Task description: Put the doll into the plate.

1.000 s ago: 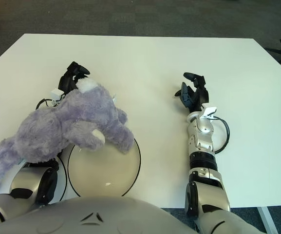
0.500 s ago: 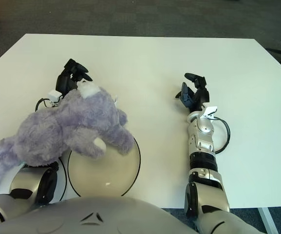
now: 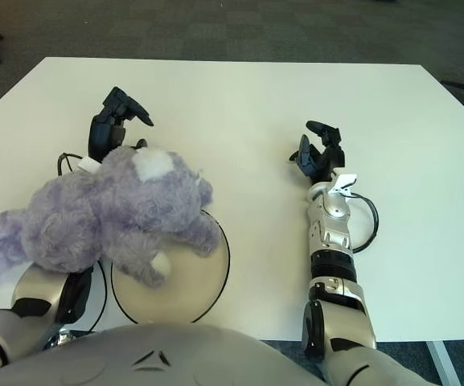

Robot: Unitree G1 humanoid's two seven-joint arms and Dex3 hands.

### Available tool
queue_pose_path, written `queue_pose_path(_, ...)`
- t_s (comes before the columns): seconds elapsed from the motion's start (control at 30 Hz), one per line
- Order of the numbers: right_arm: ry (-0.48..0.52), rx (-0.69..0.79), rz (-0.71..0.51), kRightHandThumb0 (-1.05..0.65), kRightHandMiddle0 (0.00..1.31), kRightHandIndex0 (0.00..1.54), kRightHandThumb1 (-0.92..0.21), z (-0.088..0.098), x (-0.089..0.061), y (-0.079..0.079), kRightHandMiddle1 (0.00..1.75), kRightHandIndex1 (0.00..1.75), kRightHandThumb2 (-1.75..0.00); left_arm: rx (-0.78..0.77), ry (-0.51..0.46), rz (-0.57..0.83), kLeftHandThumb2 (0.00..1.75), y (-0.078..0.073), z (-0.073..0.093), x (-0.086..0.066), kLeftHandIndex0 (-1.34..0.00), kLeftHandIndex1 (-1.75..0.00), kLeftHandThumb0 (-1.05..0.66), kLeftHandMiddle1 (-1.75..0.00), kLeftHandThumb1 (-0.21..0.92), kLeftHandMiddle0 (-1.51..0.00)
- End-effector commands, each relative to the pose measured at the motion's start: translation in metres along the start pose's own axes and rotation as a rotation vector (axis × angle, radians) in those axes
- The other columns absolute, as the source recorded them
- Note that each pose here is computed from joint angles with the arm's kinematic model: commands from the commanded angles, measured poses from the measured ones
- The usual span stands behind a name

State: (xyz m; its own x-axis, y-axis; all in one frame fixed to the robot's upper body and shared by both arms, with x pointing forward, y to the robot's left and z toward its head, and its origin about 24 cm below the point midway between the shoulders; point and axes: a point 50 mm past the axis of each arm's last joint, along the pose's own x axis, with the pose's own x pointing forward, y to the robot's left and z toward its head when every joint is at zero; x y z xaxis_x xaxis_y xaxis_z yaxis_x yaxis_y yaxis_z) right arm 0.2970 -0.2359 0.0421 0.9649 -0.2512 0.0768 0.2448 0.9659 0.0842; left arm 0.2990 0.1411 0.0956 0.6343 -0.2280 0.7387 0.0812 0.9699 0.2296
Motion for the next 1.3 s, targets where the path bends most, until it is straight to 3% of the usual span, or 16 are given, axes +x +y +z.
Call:
queue_pose_path(0.0, 0.125, -0.012, -0.029, -0.53, 0.0, 0.46, -0.75, -0.023, -0.013, -0.003, 1.15, 1.5, -0.77, 0.034, 0.091, -0.06, 1.38, -0.004, -0.007, -0.043, -0.42, -1.7, -0.01, -1.75, 0.27, -0.68)
queue_pose_path(0.07, 0.128, -0.022, -0.031, -0.54, 0.0, 0.42, -0.75, -0.022, -0.013, -0.002, 1.16, 1.36, -0.77, 0.051, 0.068, -0.077, 1.37, -0.003, -0.005, -0.044, -0.39, -1.72, -0.01, -1.75, 0.29, -0.66)
queue_pose_path(0.33, 0.138, -0.03, -0.033, -0.53, 0.0, 0.36, -0.74, -0.021, -0.014, -0.001, 1.22, 1.15, -0.78, 0.085, 0.097, -0.093, 1.38, -0.001, -0.01, -0.043, -0.42, -1.7, -0.01, -1.75, 0.26, -0.67)
queue_pose_path(0.5, 0.144, -0.033, -0.033, -0.52, 0.0, 0.38, -0.74, -0.02, -0.014, -0.001, 1.25, 1.18, -0.79, 0.055, 0.163, -0.089, 1.37, -0.001, -0.017, -0.046, -0.39, -1.73, -0.01, -1.75, 0.29, -0.65)
queue_pose_path(0.6, 0.148, -0.034, -0.032, -0.51, 0.0, 0.39, -0.73, -0.021, -0.013, -0.001, 1.27, 1.23, -0.8, 0.006, 0.216, -0.078, 1.36, -0.003, -0.021, -0.047, -0.37, -1.74, -0.01, -1.75, 0.29, -0.65)
queue_pose_path(0.7, 0.155, -0.028, -0.035, -0.51, 0.0, 0.38, -0.73, -0.021, -0.013, -0.002, 1.26, 1.22, -0.8, -0.173, 0.412, -0.007, 1.38, -0.001, -0.038, -0.047, -0.38, -1.75, -0.01, -1.75, 0.28, -0.67)
queue_pose_path(0.87, 0.157, -0.035, -0.033, -0.53, 0.0, 0.37, -0.75, -0.02, -0.015, -0.002, 1.2, 1.15, -0.79, -0.285, 0.553, 0.057, 1.43, 0.003, -0.048, -0.05, -0.4, -1.74, -0.02, -1.75, 0.24, -0.71)
queue_pose_path(0.93, 0.158, -0.038, -0.034, -0.53, 0.0, 0.36, -0.75, -0.02, -0.015, -0.002, 1.2, 1.19, -0.78, -0.31, 0.628, 0.094, 1.39, 0.005, -0.052, -0.05, -0.47, -1.75, -0.01, -1.75, 0.26, -0.6)
queue_pose_path(1.03, 0.158, -0.037, -0.034, -0.53, 0.0, 0.37, -0.76, -0.02, -0.015, -0.002, 1.21, 1.26, -0.77, -0.324, 0.684, 0.121, 1.37, 0.007, -0.053, -0.05, -0.5, -1.75, -0.01, -1.75, 0.28, -0.55)
queue_pose_path(1.17, 0.157, -0.038, -0.032, -0.54, 0.0, 0.36, -0.76, -0.019, -0.015, -0.001, 1.21, 1.16, -0.77, -0.325, 0.715, 0.144, 1.37, 0.009, -0.051, -0.048, -0.51, -1.75, -0.01, -1.75, 0.28, -0.53)
queue_pose_path(1.27, 0.157, -0.041, -0.03, -0.53, 0.0, 0.37, -0.76, -0.019, -0.015, -0.001, 1.24, 1.18, -0.76, -0.322, 0.721, 0.151, 1.37, 0.01, -0.049, -0.047, -0.51, -1.75, -0.01, -1.75, 0.28, -0.53)
